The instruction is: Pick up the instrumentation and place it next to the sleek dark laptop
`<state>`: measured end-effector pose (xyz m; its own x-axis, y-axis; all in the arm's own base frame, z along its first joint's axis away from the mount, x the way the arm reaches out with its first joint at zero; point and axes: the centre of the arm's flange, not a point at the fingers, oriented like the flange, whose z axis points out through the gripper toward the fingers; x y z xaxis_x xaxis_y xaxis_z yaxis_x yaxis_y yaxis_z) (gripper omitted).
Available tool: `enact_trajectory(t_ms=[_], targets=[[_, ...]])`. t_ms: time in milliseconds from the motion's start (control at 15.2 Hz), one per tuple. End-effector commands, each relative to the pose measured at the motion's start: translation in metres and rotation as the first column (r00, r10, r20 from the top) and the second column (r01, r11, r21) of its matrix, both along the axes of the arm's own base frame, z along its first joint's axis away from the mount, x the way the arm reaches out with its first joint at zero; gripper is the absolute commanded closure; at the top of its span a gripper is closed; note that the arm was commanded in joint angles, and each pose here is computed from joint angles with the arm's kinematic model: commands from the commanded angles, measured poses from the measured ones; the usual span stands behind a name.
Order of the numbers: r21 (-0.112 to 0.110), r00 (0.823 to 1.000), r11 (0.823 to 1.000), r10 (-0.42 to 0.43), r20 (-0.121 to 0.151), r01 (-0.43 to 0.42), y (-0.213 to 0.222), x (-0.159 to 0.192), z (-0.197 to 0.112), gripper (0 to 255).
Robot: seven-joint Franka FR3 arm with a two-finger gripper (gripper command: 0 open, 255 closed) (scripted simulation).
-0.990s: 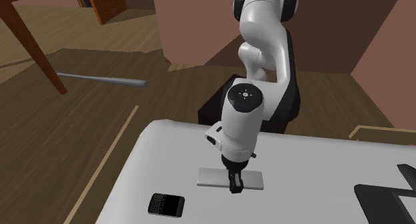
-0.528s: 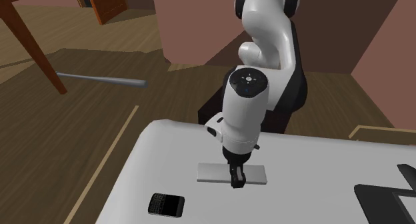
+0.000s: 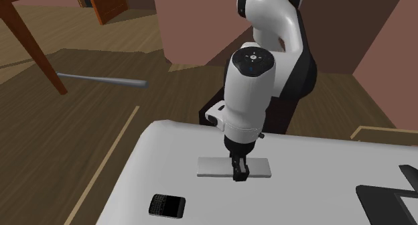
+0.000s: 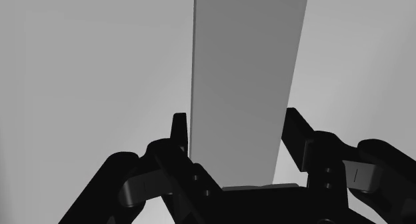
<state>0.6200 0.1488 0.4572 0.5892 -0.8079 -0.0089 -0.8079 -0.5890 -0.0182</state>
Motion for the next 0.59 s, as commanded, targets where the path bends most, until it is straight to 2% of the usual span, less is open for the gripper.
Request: enact_trajectory(t_ms=[0, 528], targets=[[0.0, 1.0, 1.0, 0.0, 0.0, 0.0, 0.001, 0.001, 0.011, 255], [0.0, 1.0, 1.0, 0.0, 0.0, 0.0, 0.001, 0.001, 0.053, 255]])
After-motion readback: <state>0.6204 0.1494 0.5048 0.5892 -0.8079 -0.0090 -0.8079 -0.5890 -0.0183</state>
